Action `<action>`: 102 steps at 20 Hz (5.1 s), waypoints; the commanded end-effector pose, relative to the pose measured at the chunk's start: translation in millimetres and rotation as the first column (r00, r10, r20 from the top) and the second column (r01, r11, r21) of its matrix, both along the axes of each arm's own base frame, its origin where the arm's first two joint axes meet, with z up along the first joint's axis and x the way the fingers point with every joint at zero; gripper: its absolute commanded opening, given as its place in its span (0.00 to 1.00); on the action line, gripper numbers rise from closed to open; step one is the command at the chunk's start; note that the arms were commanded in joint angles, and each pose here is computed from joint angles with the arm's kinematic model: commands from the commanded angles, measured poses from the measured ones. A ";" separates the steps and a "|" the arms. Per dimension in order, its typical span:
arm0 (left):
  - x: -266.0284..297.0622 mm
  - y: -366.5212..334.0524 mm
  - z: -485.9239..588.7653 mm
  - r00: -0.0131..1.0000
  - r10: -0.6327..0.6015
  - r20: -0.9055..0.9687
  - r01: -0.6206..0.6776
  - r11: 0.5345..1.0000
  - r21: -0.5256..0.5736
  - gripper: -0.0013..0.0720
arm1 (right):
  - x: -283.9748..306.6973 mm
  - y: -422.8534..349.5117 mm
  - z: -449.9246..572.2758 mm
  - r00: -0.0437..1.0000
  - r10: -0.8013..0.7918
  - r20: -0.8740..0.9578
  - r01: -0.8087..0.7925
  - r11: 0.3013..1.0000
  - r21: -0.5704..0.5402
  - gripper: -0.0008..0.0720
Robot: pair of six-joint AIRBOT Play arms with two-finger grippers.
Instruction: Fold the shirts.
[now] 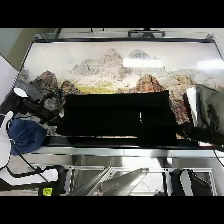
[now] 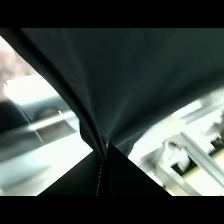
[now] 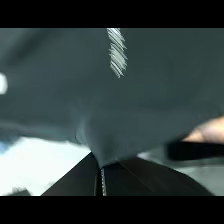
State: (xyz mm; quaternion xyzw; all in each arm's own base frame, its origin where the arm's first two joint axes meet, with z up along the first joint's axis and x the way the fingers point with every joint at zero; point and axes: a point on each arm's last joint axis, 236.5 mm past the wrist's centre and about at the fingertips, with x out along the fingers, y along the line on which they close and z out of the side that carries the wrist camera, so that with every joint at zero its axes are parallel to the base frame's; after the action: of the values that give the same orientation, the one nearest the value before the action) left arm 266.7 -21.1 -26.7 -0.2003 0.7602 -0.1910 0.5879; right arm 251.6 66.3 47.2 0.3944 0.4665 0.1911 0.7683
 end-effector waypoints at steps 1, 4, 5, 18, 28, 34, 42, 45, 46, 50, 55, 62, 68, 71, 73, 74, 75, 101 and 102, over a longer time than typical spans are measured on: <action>43.9 14.6 18.5 0.986 0.014 0.168 -0.024 0.998 0.060 0.04 | 58.9 -10.8 53.8 0.970 -0.080 0.228 0.063 0.995 0.081 0.04; 90.3 27.0 23.3 0.962 0.030 0.270 -0.057 0.994 0.093 0.04 | 108.5 -18.2 35.8 0.971 -0.040 0.238 0.035 0.999 0.027 0.04; 101.7 25.8 17.7 0.961 0.017 0.275 -0.046 0.994 0.100 0.04 | 125.1 -15.7 19.4 0.973 -0.016 0.230 0.016 1.000 0.001 0.04; 170.4 10.5 -72.9 0.984 -0.068 0.162 0.058 0.996 0.067 0.04 | 210.5 -6.4 -97.3 0.977 0.144 0.157 -0.126 0.984 -0.124 0.23; 222.2 20.4 0.8 0.950 -0.010 0.311 -0.025 0.994 0.108 0.97 | 185.4 -62.3 -123.7 0.990 0.123 -0.072 -0.132 0.982 -0.137 0.99; 230.1 -36.5 33.4 0.933 0.044 0.357 0.010 0.989 -0.147 0.95 | 166.2 -25.6 -156.6 0.960 0.220 -0.171 -0.228 0.973 -0.028 0.95; 228.5 -140.5 38.3 0.897 -0.089 0.433 0.191 0.961 -0.199 0.04 | 172.9 -10.5 -117.4 0.950 0.286 -0.128 -0.281 0.958 0.056 0.04; 215.4 -201.4 20.6 0.888 -0.168 0.427 0.274 0.941 -0.200 0.04 | 186.0 -9.7 -55.3 0.952 0.301 -0.048 -0.299 0.953 0.042 0.04; 208.5 -226.5 10.8 0.886 -0.197 0.420 0.302 0.932 -0.200 0.04 | 190.2 -7.0 -26.9 0.953 0.302 0.000 -0.302 0.952 0.044 0.04; 175.7 -326.3 -41.9 0.890 -0.256 0.377 0.348 0.916 -0.199 0.04 | 183.5 20.6 89.5 0.918 0.338 0.207 -0.356 0.933 0.055 0.04; 146.3 -397.1 -80.8 0.883 -0.273 0.383 0.364 0.912 -0.188 0.04 | 154.8 66.5 138.6 0.856 0.421 0.299 -0.437 0.899 -0.015 0.04; 137.1 -305.0 66.7 0.796 -0.394 0.459 0.536 0.812 -0.231 0.04 | 156.8 95.4 132.5 0.858 0.433 0.276 -0.442 0.896 -0.032 0.04; 100.7 -174.5 352.3 0.453 0.098 0.886 0.530 0.769 -0.356 0.04 | 176.1 224.2 122.0 0.827 0.423 0.370 -0.442 0.896 -0.034 0.04; 69.2 -126.5 402.8 0.276 0.149 0.949 0.431 0.864 -0.261 0.04 | 184.1 323.0 65.7 0.843 0.382 0.379 -0.388 0.919 -0.062 0.04; 49.7 -114.2 412.2 0.218 0.146 0.965 0.391 0.893 -0.224 0.04 | 179.2 387.9 8.6 0.870 0.318 0.377 -0.308 0.947 -0.087 0.04; 42.2 -112.5 411.4 0.213 0.149 0.966 0.377 0.899 -0.222 0.04 | 165.2 419.0 -23.7 0.876 0.313 0.368 -0.296 0.950 -0.103 0.05; 35.9 -112.1 406.4 0.217 0.150 0.965 0.368 0.903 -0.223 0.04 | 147.0 443.3 -50.7 0.876 0.333 0.348 -0.313 0.943 -0.115 0.26; 19.3 -116.2 359.1 0.285 0.194 0.939 0.316 0.906 -0.283 0.04 | 189.4 206.1 -138.1 0.860 0.471 -0.194 -0.468 0.881 0.066 0.92; 19.2 -116.3 359.0 0.286 0.193 0.939 0.316 0.905 -0.283 0.04 | 186.2 214.7 -138.7 0.855 0.484 -0.187 -0.478 0.875 0.082 0.92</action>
State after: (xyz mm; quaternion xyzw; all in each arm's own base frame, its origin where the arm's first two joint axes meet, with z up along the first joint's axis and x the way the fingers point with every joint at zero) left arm 286.4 -137.4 332.6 -0.1374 0.2036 -0.4526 0.8572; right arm 446.5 252.1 -85.1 0.2738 0.6239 0.3142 0.6611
